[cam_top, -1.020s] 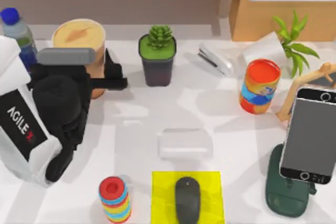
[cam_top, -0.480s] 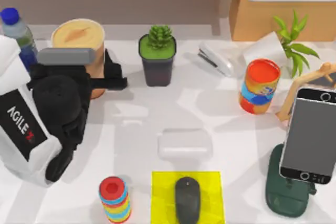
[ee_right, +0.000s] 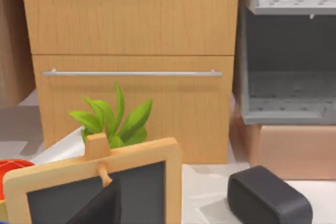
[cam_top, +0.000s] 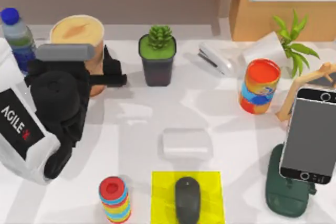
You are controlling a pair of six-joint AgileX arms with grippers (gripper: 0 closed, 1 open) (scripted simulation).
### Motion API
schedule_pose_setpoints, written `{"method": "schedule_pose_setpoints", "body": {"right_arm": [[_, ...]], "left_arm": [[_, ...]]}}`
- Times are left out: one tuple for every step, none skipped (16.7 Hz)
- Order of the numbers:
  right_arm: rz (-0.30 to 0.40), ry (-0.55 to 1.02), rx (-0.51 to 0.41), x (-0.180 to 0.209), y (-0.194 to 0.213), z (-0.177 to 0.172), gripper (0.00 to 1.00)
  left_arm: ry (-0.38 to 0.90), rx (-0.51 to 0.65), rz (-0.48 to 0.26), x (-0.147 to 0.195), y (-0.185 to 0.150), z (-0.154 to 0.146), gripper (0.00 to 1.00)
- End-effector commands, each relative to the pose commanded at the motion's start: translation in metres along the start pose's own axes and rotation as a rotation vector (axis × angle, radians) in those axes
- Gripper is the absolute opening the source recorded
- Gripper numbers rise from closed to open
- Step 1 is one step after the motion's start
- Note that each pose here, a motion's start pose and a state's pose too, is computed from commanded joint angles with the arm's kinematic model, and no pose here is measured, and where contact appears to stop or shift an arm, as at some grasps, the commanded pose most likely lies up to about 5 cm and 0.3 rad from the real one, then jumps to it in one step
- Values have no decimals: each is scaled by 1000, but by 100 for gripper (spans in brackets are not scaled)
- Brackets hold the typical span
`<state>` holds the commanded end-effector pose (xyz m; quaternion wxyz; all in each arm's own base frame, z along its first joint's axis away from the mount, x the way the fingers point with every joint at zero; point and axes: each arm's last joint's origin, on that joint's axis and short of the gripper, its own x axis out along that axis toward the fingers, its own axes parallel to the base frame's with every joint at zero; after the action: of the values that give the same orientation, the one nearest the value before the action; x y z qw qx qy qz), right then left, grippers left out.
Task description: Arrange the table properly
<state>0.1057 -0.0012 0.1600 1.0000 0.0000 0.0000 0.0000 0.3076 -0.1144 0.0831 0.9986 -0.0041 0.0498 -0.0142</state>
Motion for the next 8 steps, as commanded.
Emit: {"method": "schedule_pose_setpoints", "body": {"right_arm": [[0, 0, 0, 0, 0, 0, 100], [0, 0, 0, 0, 0, 0, 100], [0, 0, 0, 0, 0, 0, 100], [0, 0, 0, 0, 0, 0, 100], [0, 0, 0, 0, 0, 0, 100], [0, 0, 0, 0, 0, 0, 100], [0, 0, 0, 0, 0, 0, 100], [0, 0, 0, 0, 0, 0, 100]], "left_arm": [[0, 0, 0, 0, 0, 1, 0], [0, 0, 0, 0, 0, 1, 0], [0, 0, 0, 0, 0, 1, 0], [0, 1, 0, 0, 0, 0, 0], [0, 1, 0, 0, 0, 0, 0], [-23, -8, 1, 2, 0, 5, 0], [-56, -20, 1, 6, 0, 14, 0], [-92, -34, 3, 10, 0, 24, 0]]}}
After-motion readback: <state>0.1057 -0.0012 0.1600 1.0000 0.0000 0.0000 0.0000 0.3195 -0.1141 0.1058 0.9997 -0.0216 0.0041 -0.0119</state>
